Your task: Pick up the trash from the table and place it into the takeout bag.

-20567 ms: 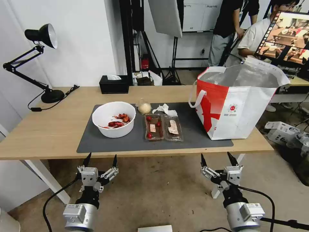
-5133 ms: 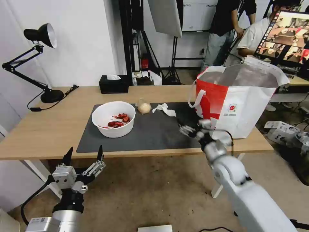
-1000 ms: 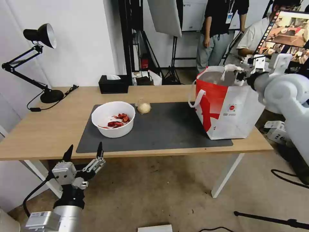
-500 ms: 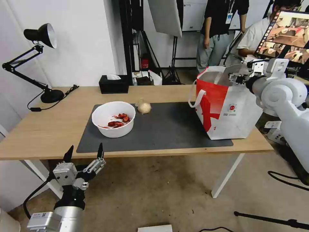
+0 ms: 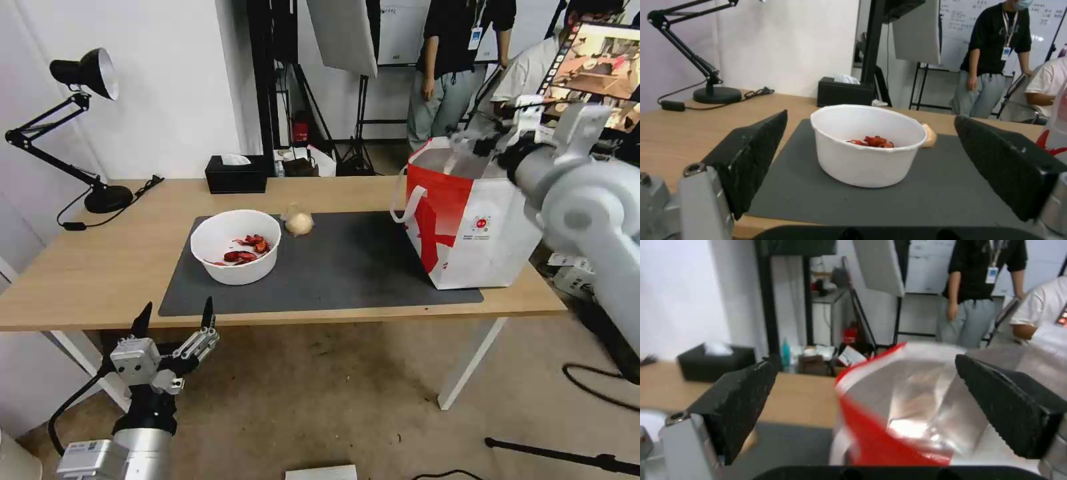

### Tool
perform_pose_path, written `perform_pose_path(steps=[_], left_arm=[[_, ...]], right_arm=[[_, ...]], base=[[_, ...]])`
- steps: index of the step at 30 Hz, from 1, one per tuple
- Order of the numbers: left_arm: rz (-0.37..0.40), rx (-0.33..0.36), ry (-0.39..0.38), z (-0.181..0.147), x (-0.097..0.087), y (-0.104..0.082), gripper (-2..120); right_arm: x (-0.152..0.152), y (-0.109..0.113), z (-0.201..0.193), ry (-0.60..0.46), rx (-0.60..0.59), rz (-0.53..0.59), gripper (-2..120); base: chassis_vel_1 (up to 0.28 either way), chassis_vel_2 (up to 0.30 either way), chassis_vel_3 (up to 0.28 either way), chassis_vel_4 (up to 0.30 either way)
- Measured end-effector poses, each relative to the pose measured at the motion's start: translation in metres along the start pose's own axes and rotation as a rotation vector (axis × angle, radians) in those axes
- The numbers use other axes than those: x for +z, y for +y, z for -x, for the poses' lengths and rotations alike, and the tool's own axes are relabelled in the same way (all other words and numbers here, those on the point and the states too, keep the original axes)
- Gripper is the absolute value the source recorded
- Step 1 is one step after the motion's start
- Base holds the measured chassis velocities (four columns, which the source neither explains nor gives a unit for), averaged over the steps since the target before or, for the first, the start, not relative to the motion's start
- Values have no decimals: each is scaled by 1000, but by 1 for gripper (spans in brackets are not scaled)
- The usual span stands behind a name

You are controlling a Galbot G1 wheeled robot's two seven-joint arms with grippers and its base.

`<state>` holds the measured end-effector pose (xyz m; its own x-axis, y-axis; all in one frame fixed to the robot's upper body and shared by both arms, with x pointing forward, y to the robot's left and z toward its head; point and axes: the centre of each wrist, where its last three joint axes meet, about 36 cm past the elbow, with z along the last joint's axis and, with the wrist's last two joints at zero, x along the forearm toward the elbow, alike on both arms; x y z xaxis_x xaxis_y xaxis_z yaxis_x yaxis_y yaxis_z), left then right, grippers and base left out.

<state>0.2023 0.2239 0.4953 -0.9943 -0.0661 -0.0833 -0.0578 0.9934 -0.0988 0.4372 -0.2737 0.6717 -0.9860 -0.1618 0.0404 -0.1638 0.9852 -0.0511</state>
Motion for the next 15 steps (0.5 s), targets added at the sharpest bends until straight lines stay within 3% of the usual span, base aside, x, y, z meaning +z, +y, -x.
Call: perform_pose_path(steps=[7,10,15], left_arm=[[3,1,2,-1,1,-2,100],[3,1,2,-1,1,-3,100],[3,2,2,-2,1,-3,100]], right_arm=[[60,24,-49,-12,-24,37,100],[104,19,-78,-44,-3,43,100],[141,16,-112,-65,3,31,100]], base=[[0,0,0,0],[0,0,0,0],[0,0,0,0]])
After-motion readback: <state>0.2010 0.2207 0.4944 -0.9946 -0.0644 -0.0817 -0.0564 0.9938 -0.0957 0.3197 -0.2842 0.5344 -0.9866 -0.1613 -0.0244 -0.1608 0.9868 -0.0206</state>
